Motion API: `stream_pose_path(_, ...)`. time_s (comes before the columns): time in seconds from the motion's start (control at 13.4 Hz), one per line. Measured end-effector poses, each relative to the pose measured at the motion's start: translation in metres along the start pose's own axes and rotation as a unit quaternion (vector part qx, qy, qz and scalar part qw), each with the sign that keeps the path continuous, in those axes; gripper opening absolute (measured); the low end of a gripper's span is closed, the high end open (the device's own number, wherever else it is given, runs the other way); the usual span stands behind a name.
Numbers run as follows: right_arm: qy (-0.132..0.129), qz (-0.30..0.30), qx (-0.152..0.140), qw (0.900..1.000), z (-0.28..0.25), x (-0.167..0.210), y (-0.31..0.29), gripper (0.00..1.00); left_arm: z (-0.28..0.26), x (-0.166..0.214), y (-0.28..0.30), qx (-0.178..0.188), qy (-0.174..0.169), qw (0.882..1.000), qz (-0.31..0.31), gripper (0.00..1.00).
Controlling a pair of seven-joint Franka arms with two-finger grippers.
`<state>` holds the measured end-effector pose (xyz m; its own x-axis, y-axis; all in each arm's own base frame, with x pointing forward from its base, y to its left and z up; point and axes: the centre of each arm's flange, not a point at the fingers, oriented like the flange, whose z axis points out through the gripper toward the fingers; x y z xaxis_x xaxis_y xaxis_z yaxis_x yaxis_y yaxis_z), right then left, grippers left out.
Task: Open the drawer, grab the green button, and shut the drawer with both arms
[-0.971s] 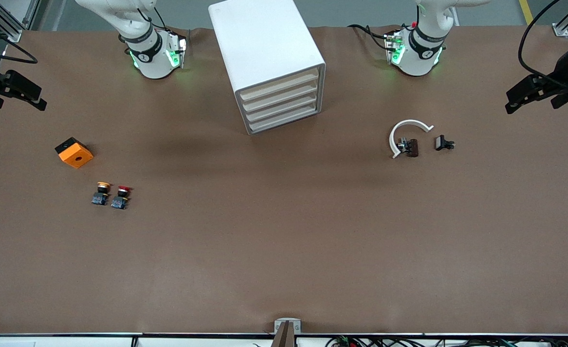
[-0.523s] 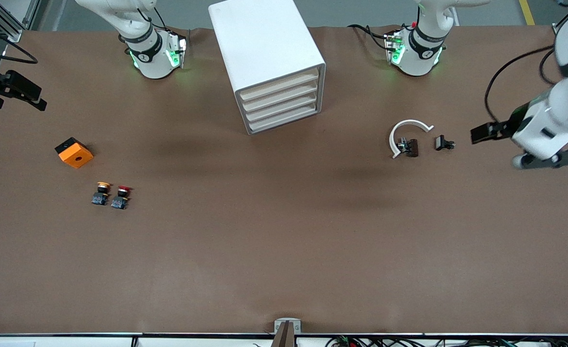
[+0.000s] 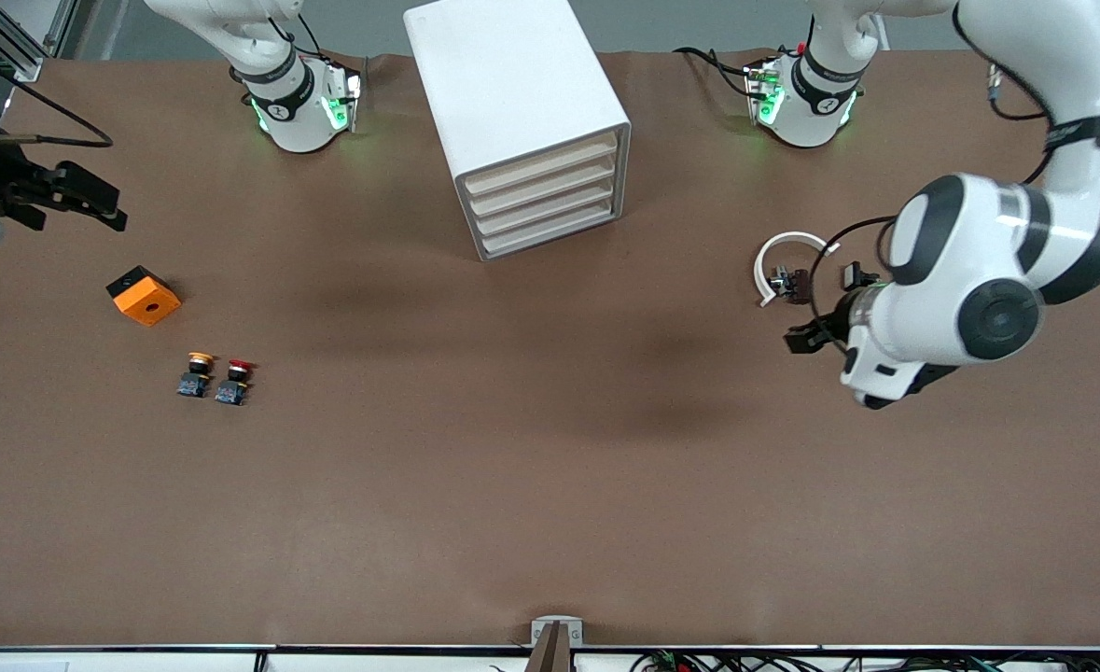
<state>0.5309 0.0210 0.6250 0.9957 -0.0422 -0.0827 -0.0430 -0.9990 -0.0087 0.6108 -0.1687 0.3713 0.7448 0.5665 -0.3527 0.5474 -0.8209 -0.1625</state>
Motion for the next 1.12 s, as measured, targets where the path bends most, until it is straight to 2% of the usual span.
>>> stream_pose_path(0.15,-0.009,0.013,-0.005,1.000,0.012,0.008,-0.030,1.00,0.035,0.008,0.018,-0.006,-0.037,0.996,-0.081,1.00)
stream_pose_path(0.3,-0.011,0.033,-0.014,0.999,0.020,0.018,-0.065,1.00,0.069,0.004,0.042,-0.002,-0.062,0.985,-0.161,1.00)
stream_pose_path(0.37,-0.011,0.049,-0.025,0.998,0.026,0.023,-0.082,1.00,0.086,-0.004,0.060,0.001,-0.067,0.975,-0.210,1.00)
stream_pose_path(0.52,-0.003,0.066,-0.076,0.995,0.042,0.027,-0.123,1.00,0.122,-0.025,0.094,0.024,-0.070,0.951,-0.299,1.00)
stream_pose_path(0.6,-0.001,0.059,-0.097,0.994,0.052,0.024,-0.151,1.00,0.138,-0.035,0.107,0.037,-0.073,0.936,-0.341,1.00)
stream_pose_path(0.67,-0.003,0.048,-0.106,0.993,0.062,0.018,-0.179,1.00,0.153,-0.045,0.119,0.048,-0.085,0.918,-0.385,1.00)
stream_pose_path(0.82,-0.010,0.031,-0.102,0.994,0.074,0.007,-0.218,1.00,0.174,-0.060,0.133,0.066,-0.125,0.879,-0.456,1.00)
stream_pose_path(0.9,-0.012,0.038,-0.090,0.995,0.076,0.002,-0.230,1.00,0.180,-0.065,0.137,0.071,-0.148,0.866,-0.472,1.00)
stream_pose_path(1.12,-0.014,0.088,-0.049,0.995,0.073,0.002,-0.240,1.00,0.206,-0.094,0.154,0.096,-0.215,0.843,-0.484,1.00)
